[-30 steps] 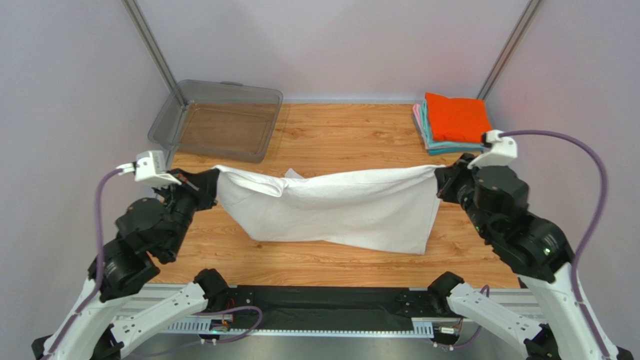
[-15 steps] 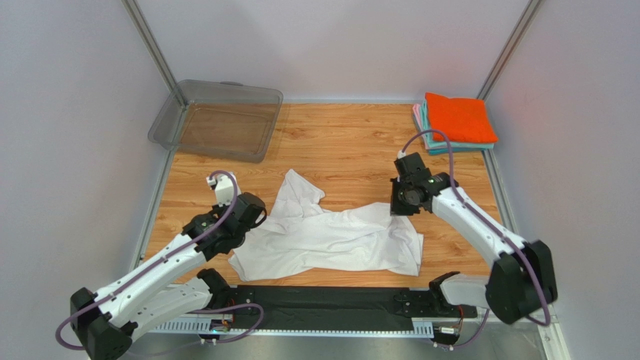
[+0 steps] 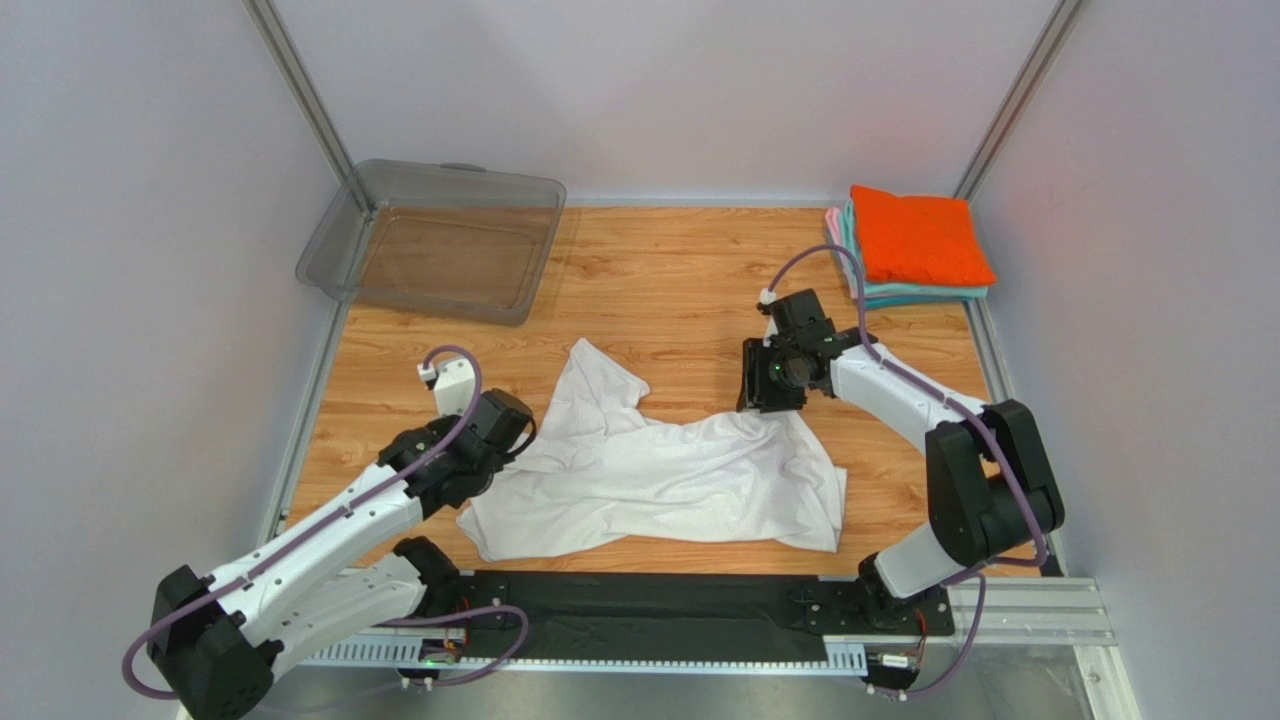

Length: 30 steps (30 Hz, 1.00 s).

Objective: Fold and stack the t-shirts
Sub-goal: Flatten the tshirt out

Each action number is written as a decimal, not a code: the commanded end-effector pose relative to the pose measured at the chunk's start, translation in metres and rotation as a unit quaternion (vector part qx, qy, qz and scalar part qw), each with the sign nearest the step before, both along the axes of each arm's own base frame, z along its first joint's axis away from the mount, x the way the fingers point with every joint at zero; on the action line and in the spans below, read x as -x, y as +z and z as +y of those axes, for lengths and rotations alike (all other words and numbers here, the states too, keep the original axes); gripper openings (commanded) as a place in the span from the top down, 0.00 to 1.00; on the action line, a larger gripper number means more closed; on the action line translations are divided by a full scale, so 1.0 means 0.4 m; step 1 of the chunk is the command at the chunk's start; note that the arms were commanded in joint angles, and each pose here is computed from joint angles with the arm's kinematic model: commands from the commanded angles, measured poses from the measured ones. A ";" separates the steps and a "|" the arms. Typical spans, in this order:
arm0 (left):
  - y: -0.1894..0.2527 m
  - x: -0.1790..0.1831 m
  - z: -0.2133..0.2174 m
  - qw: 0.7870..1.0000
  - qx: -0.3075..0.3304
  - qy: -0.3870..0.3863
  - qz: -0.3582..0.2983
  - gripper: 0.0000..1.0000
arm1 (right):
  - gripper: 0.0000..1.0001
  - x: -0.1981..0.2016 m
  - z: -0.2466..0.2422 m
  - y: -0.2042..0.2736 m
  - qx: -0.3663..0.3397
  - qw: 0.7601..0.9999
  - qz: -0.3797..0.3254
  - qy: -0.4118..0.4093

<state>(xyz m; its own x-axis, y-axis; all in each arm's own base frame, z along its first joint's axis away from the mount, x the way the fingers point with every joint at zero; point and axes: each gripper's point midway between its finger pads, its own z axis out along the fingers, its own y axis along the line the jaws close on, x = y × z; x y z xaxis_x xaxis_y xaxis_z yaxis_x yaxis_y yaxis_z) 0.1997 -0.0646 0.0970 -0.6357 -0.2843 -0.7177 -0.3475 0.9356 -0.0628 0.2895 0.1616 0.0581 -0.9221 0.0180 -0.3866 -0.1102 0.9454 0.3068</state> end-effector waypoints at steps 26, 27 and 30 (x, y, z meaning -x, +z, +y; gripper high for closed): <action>0.007 -0.012 0.031 1.000 0.001 0.020 -0.008 1.00 | 0.41 0.025 -0.112 -0.040 0.063 0.998 -0.016 0.003; 0.005 -0.012 0.032 1.000 0.001 0.019 -0.007 1.00 | 0.41 0.025 -0.110 -0.043 0.059 0.998 -0.015 0.003; 0.003 -0.012 0.032 1.000 0.001 0.020 -0.004 1.00 | 0.41 0.020 -0.089 -0.040 0.039 0.999 -0.022 0.019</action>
